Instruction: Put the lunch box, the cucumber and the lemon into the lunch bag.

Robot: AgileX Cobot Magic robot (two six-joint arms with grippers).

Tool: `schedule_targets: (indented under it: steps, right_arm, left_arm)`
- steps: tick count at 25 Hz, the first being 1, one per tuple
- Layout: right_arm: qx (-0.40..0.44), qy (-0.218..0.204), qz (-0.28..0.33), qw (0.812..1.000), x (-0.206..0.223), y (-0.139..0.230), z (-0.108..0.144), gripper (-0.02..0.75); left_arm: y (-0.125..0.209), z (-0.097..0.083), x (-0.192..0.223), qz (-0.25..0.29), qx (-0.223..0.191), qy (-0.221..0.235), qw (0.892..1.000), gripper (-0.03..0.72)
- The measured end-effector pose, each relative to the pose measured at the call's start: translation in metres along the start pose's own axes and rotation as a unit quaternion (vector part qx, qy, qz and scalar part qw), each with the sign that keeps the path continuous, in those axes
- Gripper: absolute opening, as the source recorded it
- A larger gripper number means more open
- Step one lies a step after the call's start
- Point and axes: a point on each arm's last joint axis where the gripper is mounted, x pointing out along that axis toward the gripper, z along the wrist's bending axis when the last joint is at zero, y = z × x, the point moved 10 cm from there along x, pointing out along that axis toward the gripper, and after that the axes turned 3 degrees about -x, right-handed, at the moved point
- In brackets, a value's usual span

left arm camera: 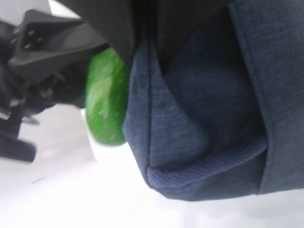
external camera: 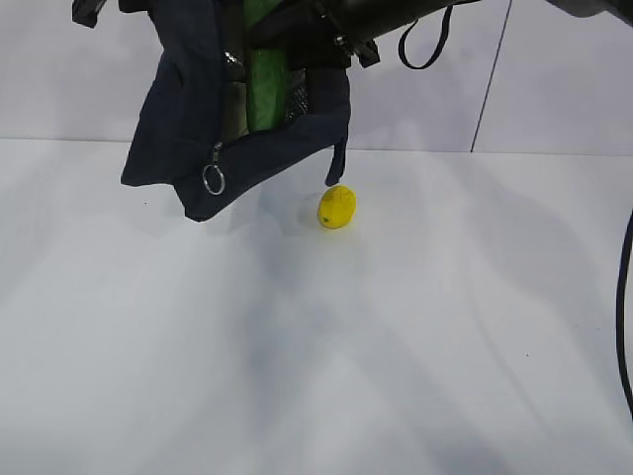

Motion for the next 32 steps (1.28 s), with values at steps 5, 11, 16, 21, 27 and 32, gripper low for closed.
schedule_targets:
  steps: [5, 11, 16, 21, 27, 32]
  right_arm:
    - [-0.001, 0.008, -0.001, 1.000, -0.004, -0.001, -0.006, 0.343]
    - [-0.006, 0.011, 0.005, 1.000, 0.000, 0.002, -0.004, 0.343]
    - [-0.007, 0.012, 0.007, 1.000, 0.000, 0.003, -0.005, 0.343]
    - [0.001, 0.011, 0.012, 1.000, 0.005, 0.007, -0.012, 0.343]
    - [0.005, 0.004, 0.022, 1.000, 0.017, 0.014, -0.013, 0.343]
    - [0.001, 0.001, 0.023, 1.000, 0.019, 0.014, -0.011, 0.343]
  left_arm:
    - [-0.005, -0.006, 0.000, -0.013, -0.012, 0.015, 1.000, 0.008]
    - [-0.007, -0.009, 0.000, -0.018, -0.021, 0.025, 0.999, 0.008]
    - [-0.006, -0.010, 0.000, -0.015, -0.021, 0.027, 0.999, 0.008]
    - [-0.003, -0.014, 0.000, -0.007, -0.026, 0.037, 0.999, 0.008]
    - [0.004, -0.016, 0.000, 0.011, -0.026, 0.042, 0.999, 0.008]
    - [0.007, -0.016, 0.000, 0.018, -0.026, 0.043, 0.999, 0.008]
